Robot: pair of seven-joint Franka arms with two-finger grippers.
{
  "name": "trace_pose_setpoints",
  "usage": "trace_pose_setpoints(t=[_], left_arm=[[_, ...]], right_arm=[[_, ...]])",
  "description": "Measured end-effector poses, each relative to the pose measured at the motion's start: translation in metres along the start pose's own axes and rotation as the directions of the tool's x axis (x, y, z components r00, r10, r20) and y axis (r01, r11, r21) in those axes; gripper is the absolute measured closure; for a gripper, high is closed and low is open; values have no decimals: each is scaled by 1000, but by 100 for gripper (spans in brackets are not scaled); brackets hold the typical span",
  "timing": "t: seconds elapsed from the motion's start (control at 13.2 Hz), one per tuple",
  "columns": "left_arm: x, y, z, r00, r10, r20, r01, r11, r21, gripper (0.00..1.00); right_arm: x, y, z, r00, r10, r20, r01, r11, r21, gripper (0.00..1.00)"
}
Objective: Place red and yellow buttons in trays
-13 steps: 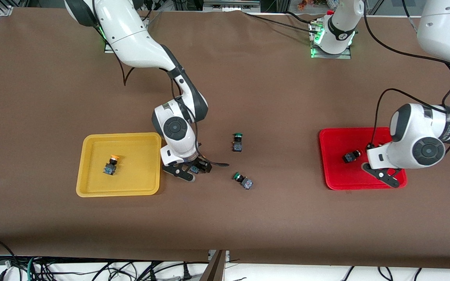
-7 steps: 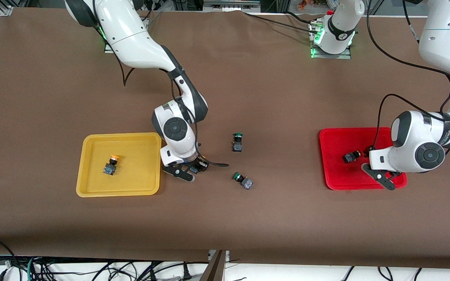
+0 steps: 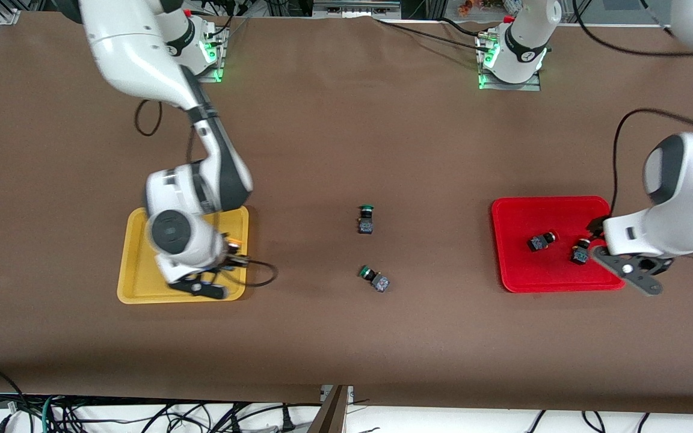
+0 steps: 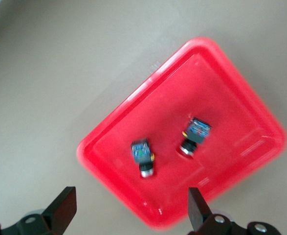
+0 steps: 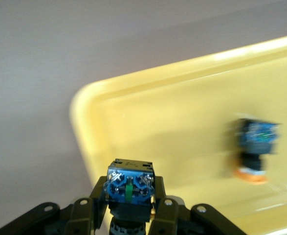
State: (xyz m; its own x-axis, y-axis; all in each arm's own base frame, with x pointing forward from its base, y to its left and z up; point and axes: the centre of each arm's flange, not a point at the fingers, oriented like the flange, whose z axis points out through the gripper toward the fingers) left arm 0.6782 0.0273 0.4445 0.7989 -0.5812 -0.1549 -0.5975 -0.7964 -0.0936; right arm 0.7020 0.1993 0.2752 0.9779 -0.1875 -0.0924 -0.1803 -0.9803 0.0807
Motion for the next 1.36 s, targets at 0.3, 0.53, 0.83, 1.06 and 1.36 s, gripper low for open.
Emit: trace_pose_setpoints(t=[0.3, 0.53, 0.83, 1.06, 1.36], left_arm=[[-23, 12, -121, 930, -358, -86, 353, 933, -68, 0], [-35, 7, -129, 866, -496, -65, 489, 867, -96, 0], [-57, -1, -132, 788, -616, -14, 608, 781, -141, 0], [-70, -5, -140, 771, -636, -25, 626, 766, -147, 0], [-62, 27, -142, 777, -624, -82, 613, 780, -127, 0]], right_arm=[[4, 54, 63, 993, -10, 120, 14, 999, -36, 59], [-8, 37, 83, 988, -31, 151, 39, 998, -45, 55], [1, 39, 26, 995, -40, 96, 43, 999, -25, 15], [-3, 80, -75, 989, -119, 90, 121, 992, -16, 0], [-44, 145, -204, 983, -154, 102, 153, 988, 21, 0]])
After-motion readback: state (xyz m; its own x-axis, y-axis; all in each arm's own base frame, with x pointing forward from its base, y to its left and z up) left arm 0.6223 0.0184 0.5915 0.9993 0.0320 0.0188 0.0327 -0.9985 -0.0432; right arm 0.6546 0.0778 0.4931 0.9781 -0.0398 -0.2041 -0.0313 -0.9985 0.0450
